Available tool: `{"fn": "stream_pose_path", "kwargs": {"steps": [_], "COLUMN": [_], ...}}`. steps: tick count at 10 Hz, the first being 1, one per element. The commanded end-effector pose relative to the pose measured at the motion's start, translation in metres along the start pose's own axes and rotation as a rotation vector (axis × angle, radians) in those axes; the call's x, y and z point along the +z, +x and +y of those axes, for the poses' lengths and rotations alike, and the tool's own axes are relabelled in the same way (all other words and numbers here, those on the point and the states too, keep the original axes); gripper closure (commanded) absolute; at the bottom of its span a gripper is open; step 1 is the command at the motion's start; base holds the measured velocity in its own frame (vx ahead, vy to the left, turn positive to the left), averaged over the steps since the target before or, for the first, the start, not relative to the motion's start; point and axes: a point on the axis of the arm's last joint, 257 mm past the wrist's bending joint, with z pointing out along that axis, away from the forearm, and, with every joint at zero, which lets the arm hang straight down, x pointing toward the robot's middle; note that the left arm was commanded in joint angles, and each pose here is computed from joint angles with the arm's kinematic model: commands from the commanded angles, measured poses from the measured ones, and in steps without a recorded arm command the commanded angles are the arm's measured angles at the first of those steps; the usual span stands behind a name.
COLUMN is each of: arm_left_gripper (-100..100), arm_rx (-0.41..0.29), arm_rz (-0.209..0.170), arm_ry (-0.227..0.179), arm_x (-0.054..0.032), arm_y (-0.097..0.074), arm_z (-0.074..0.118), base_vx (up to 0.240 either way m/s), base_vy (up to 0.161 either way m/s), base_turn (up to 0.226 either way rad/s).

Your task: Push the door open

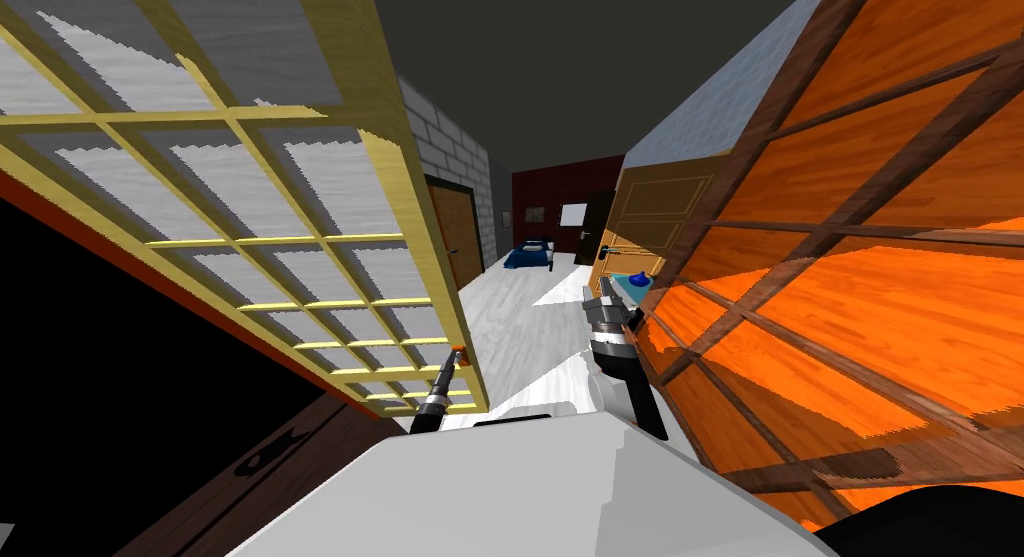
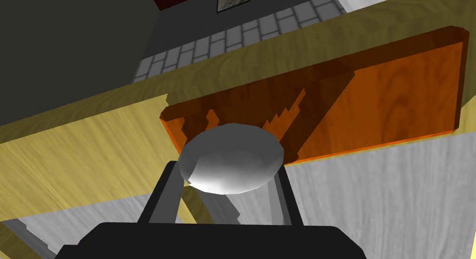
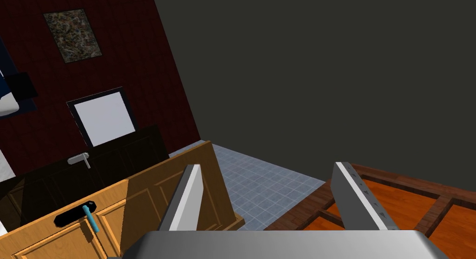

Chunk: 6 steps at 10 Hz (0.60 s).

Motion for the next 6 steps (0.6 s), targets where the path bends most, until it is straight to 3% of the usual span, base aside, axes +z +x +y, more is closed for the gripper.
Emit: {"fn": "stream_pose_path", "kwargs": {"steps": [1,2,3,6], "arm_left_gripper": [100,100,100,100], "arm_rx": [-0.04,-0.096,-0.097,-0.208], "arm_rz": [0.0,-0.01,-0.01,-0.03], "arm_ry": [-0.013,-0.015,-0.015,-0.019], "arm_x": [-0.0029,-0.0036,-0.0036,-0.005], "arm_y": [0.0045,0.0065,0.0065,0.0106], "arm_z": [0.0027,0.002,0.002,0.0006], "base_vx": [0.053,0.053,0.04,0.049], "base_vy": [0.005,0.011,0.007,0.007], "base_turn": [0.005,0.012,0.002,0.006]}}
